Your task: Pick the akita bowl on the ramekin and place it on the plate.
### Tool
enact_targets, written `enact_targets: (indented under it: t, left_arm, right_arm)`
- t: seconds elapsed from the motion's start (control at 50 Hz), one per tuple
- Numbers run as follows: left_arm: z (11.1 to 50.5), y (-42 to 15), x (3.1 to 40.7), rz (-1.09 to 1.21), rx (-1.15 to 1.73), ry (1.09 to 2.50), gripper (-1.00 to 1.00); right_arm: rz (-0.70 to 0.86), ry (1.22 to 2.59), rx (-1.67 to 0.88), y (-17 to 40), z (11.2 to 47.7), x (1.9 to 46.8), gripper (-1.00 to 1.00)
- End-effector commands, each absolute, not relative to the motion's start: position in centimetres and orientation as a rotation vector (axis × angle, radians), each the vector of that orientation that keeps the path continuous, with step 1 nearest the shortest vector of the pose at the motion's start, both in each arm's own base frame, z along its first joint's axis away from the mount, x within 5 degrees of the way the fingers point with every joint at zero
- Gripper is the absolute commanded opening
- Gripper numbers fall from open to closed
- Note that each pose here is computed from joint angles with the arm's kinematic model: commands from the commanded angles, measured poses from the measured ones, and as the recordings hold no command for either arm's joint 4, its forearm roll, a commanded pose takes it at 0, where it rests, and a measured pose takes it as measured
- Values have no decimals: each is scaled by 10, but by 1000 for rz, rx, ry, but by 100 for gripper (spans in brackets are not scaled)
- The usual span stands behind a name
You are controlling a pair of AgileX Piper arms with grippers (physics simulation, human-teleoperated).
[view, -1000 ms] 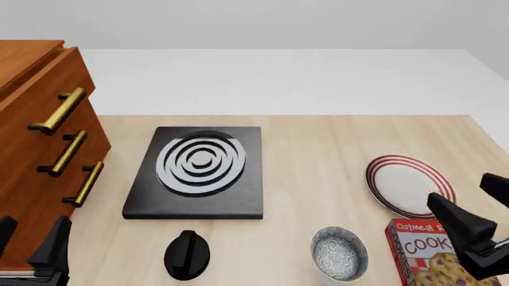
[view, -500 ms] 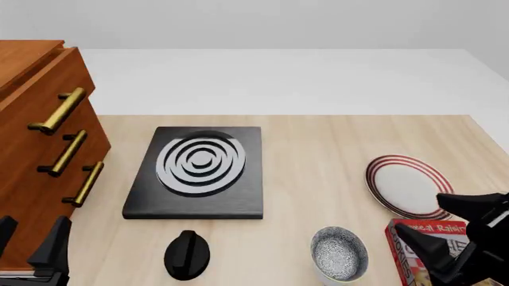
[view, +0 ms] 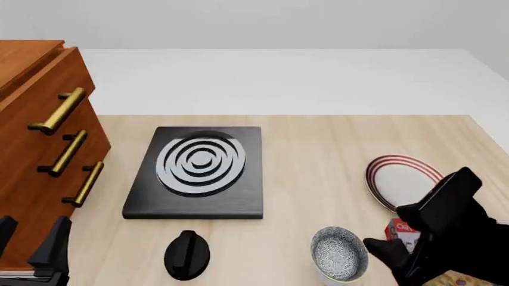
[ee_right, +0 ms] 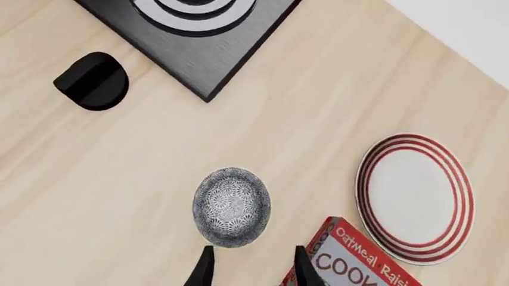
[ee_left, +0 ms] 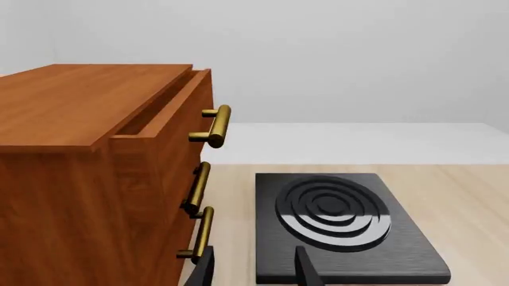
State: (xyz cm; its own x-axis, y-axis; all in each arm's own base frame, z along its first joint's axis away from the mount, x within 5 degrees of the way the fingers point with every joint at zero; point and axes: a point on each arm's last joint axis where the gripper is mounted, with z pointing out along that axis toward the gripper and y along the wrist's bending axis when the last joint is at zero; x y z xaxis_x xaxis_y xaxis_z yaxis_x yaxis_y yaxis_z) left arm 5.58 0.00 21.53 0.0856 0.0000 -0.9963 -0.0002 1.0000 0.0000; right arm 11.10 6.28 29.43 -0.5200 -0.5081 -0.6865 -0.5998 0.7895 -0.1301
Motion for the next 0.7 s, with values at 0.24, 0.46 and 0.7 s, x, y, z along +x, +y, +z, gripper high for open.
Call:
enact_targets:
  t: [0.24,0.46,0.7]
  left_arm:
    - [215,0,56,0,0,1485,100]
    - [215,0,56,0,0,1485,100]
    - [215,0,56,0,0,1485,100]
  right_arm:
    - [186,2417,-880,84,284,124,100]
    - [137,2433,-866,81,295,139,100]
    - [123,2481,-878,92,296,161,100]
